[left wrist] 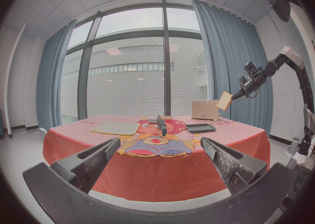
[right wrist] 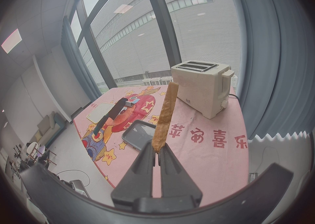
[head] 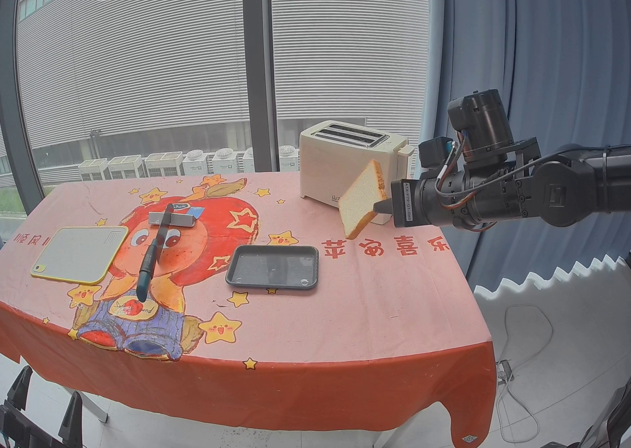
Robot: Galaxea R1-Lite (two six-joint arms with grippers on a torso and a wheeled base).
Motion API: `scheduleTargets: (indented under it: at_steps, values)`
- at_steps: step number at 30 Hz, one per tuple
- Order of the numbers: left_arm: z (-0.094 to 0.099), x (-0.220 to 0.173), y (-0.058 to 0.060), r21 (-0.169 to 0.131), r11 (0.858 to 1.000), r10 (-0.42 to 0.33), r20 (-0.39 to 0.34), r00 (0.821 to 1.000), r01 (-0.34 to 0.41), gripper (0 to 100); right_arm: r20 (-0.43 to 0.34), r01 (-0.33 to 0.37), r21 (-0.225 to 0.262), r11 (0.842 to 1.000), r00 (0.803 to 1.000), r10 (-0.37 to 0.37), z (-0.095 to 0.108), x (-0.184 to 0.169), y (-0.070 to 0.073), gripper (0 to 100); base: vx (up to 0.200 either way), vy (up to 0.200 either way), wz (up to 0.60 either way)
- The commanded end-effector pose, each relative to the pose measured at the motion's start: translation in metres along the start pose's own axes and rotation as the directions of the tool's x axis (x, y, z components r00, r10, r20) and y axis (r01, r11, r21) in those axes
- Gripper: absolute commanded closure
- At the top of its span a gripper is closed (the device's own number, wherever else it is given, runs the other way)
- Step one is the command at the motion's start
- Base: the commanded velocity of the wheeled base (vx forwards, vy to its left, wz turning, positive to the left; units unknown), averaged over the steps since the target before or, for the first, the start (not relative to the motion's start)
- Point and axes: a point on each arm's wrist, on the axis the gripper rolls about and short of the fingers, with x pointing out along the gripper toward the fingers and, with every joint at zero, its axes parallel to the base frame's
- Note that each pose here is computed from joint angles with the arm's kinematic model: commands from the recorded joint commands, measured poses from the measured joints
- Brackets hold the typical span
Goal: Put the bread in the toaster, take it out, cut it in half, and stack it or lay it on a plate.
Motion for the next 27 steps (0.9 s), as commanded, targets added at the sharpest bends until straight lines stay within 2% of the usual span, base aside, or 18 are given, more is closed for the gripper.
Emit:
scheduleTargets:
  at_steps: [1, 3, 9, 15, 16, 27]
  values:
    - [-0.005, 0.0, 0.0, 0.0, 1.0, 0.002, -0.005, 1.0, -0.002, 0, 0.01, 0.002, -0.001, 1.0, 1.0, -0.002, 0.002, -0.003, -0.002, 100, 0.0, 0.0, 0.0]
    - [-0.005, 0.0, 0.0, -0.004, 1.0, 0.002, -0.005, 1.0, -0.002, 0, 0.014, 0.001, -0.012, 1.0, 1.0, 0.0, 0.003, -0.005, -0.001, 100, 0.0, 0.0, 0.0]
    - [-0.005, 0.0, 0.0, -0.003, 1.0, 0.0, -0.005, 1.0, 0.0, 0, 0.018, 0.007, -0.047, 0.999, 1.0, -0.006, 0.004, -0.006, -0.004, 100, 0.2, 0.0, 0.0]
    - [-0.005, 0.0, 0.0, -0.003, 1.0, 0.0, -0.005, 1.0, 0.0, 0, 0.027, 0.005, -0.073, 0.997, 1.0, -0.003, 0.007, -0.006, -0.004, 100, 0.0, 0.0, 0.0]
    - [-0.005, 0.0, 0.0, -0.003, 1.0, 0.0, -0.005, 1.0, 0.0, 0, 0.034, 0.008, -0.09, 0.996, 0.999, -0.005, 0.009, -0.007, -0.006, 100, 0.0, 0.0, 0.0]
    - [-0.005, 0.0, 0.0, -0.003, 1.0, -0.001, -0.005, 1.0, 0.001, 0, 0.136, 0.042, -0.16, 0.986, 0.99, -0.02, 0.023, -0.009, -0.027, 100, 0.0, 0.0, 0.0]
